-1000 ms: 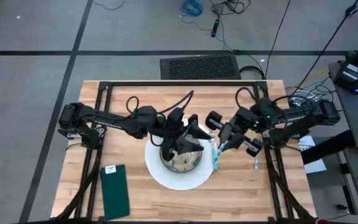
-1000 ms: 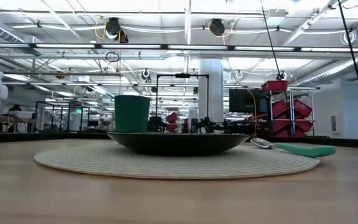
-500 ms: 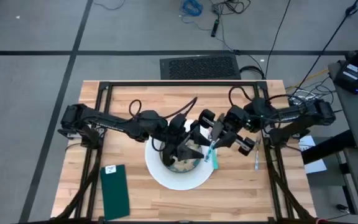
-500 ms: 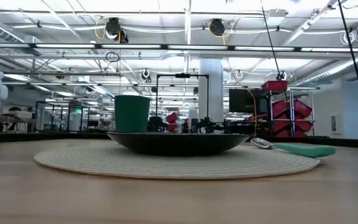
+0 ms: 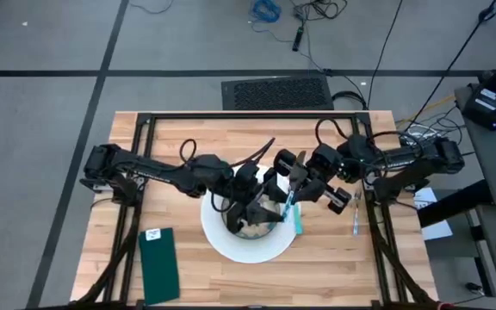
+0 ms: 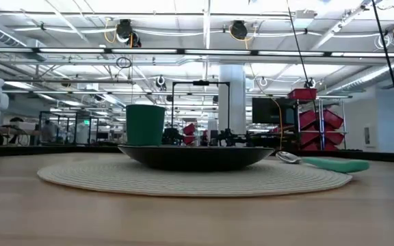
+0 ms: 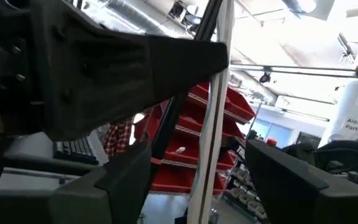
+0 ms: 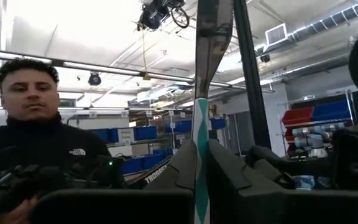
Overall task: Set table place
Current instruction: Put the blue knife on the right of the white table mat
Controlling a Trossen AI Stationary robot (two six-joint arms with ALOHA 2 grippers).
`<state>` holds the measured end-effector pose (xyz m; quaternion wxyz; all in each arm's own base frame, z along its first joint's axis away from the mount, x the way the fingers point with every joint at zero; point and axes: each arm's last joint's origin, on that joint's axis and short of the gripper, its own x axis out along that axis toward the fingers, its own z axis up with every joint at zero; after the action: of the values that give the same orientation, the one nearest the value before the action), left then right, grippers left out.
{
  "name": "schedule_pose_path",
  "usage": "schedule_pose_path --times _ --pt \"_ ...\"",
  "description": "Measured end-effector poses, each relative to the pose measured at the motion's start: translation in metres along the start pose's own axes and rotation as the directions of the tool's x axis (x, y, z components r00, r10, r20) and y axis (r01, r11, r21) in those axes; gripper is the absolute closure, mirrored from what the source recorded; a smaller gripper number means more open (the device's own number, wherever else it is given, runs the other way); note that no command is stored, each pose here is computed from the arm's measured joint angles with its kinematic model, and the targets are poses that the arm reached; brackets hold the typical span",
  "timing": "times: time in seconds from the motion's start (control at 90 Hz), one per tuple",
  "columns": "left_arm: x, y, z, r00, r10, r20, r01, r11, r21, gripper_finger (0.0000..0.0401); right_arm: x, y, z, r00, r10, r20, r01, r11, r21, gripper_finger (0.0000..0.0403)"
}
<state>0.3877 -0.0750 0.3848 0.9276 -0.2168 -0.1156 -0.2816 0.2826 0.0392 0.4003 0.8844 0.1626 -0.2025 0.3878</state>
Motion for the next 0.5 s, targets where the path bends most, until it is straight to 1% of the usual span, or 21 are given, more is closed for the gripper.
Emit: schedule_pose_path --times 0.1,0.189,0.3,0.456,0.5 --pt "0.0005 -0.0013 -0.0007 1.000 -0.006 -0.003 0.006 1.000 0.010 0.0164 0.0000 -0.0002 0.0000 1.000 -0.004 0.002 0.004 1.000 0.010 0.0403" --pt "0.0008 -0.0022 -0.0014 1.000 -0.008 -0.006 0.008 1.000 0.024 0.0192 0.0001 -0.0001 0.0000 1.000 -0.003 0.002 0.003 1.000 0.012 0.0403" --pt "0.0008 -0.0020 -0.0013 1.000 -0.004 -0.004 0.004 1.000 0.025 0.0256 0.0001 -0.0001 -0.0001 1.000 -0.003 0.002 0.003 1.000 0.013 0.0403" --pt "0.0007 0.0003 -0.0029 0.999 0.048 -0.005 -0.048 0.999 0.024 0.0361 -0.0001 -0.0007 -0.0008 1.000 -0.006 -0.004 0.007 1.000 0.022 0.0403" --pt "0.0008 -0.0008 -0.0026 0.999 0.043 -0.006 -0.043 0.999 0.031 0.0381 -0.0002 -0.0007 -0.0007 1.000 -0.006 -0.003 0.006 1.000 0.022 0.0403"
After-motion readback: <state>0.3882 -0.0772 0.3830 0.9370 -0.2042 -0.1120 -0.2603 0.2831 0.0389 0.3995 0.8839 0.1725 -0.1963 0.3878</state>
